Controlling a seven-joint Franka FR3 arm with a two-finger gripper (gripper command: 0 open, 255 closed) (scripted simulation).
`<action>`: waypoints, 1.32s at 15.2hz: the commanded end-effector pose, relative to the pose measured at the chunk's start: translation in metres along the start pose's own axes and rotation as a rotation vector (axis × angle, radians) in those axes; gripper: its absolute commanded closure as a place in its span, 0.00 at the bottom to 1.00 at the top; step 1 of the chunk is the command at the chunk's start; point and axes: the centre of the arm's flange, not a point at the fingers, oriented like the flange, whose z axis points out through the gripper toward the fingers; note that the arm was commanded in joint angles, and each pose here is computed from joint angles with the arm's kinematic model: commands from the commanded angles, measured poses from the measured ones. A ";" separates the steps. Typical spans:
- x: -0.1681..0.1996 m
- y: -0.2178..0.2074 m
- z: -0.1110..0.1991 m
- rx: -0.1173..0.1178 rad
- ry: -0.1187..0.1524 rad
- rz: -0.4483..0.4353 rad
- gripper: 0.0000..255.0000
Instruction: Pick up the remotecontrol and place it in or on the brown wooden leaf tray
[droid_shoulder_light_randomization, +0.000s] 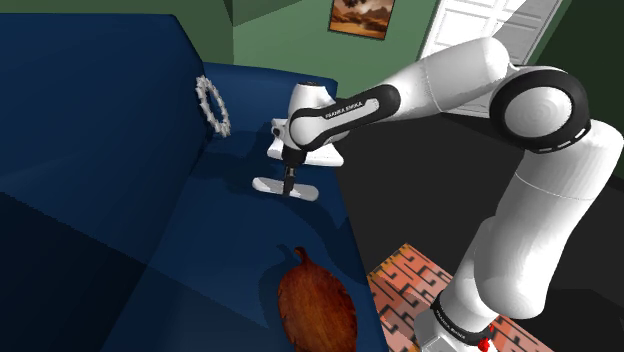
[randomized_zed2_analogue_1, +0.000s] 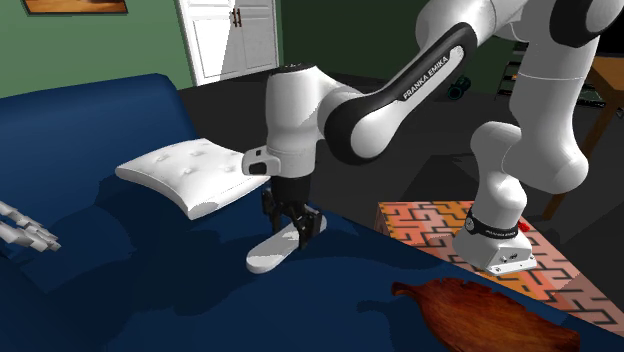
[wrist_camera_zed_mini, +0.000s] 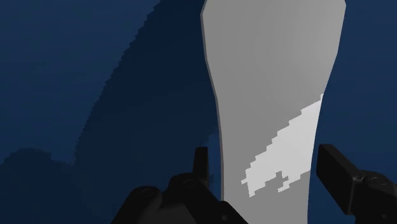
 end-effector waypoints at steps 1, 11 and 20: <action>0.002 0.000 -0.011 0.000 0.000 0.000 1.00; 0.007 0.000 -0.063 0.000 0.000 0.000 1.00; 0.003 -0.026 -0.097 0.000 0.000 0.000 1.00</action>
